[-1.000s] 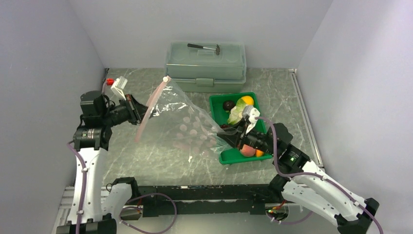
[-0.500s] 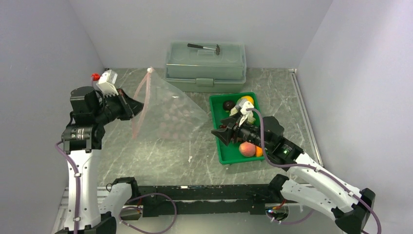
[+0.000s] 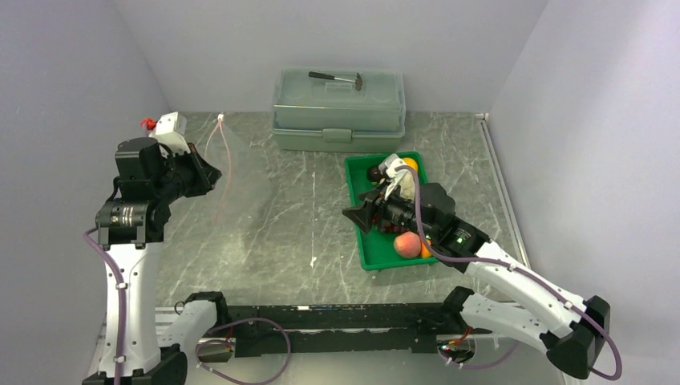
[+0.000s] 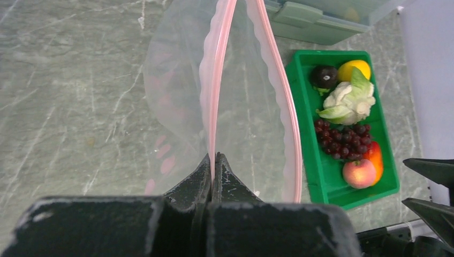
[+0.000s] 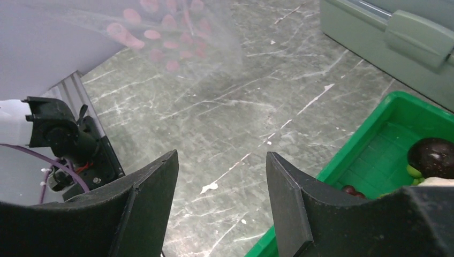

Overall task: Place the food in the zip-top bag and seal the zipper
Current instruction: Open the zipper of the food storage bag at the center of the board.

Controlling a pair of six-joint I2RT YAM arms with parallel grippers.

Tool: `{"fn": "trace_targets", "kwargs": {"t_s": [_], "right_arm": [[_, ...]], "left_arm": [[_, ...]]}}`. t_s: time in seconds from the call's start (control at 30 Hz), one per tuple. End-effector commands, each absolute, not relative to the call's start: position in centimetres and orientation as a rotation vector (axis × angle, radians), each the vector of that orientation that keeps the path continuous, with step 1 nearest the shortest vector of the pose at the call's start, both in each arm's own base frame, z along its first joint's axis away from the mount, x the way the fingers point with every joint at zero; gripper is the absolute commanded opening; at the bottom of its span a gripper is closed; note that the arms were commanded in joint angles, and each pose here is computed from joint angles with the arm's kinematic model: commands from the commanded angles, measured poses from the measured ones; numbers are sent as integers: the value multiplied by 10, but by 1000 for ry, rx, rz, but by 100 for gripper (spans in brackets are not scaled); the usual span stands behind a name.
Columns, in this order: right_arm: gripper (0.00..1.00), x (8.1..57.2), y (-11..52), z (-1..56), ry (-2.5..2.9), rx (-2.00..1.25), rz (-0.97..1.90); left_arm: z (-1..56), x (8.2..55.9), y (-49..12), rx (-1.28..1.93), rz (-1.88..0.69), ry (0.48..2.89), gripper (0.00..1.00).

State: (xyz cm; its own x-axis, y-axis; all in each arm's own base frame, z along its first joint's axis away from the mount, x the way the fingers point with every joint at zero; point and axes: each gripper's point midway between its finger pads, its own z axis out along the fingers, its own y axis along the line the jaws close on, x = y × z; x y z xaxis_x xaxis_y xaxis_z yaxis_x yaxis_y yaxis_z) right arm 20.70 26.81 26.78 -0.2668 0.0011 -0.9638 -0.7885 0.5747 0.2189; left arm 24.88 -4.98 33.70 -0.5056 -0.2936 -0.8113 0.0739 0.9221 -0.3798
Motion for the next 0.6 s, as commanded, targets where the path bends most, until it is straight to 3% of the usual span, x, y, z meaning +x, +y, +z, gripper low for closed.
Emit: {"fn": "trace_targets", "kwargs": {"t_s": [0.0, 0.33, 0.57], "right_arm": [[63, 206, 286, 302, 1630, -629, 953], [51, 209, 329, 316, 1674, -608, 1002], [51, 211, 343, 334, 1667, -525, 1097]], "left_arm": [[344, 252, -35, -144, -302, 2053, 0], [317, 259, -48, -55, -179, 2159, 0], [311, 264, -71, 11, -121, 2176, 0]]}}
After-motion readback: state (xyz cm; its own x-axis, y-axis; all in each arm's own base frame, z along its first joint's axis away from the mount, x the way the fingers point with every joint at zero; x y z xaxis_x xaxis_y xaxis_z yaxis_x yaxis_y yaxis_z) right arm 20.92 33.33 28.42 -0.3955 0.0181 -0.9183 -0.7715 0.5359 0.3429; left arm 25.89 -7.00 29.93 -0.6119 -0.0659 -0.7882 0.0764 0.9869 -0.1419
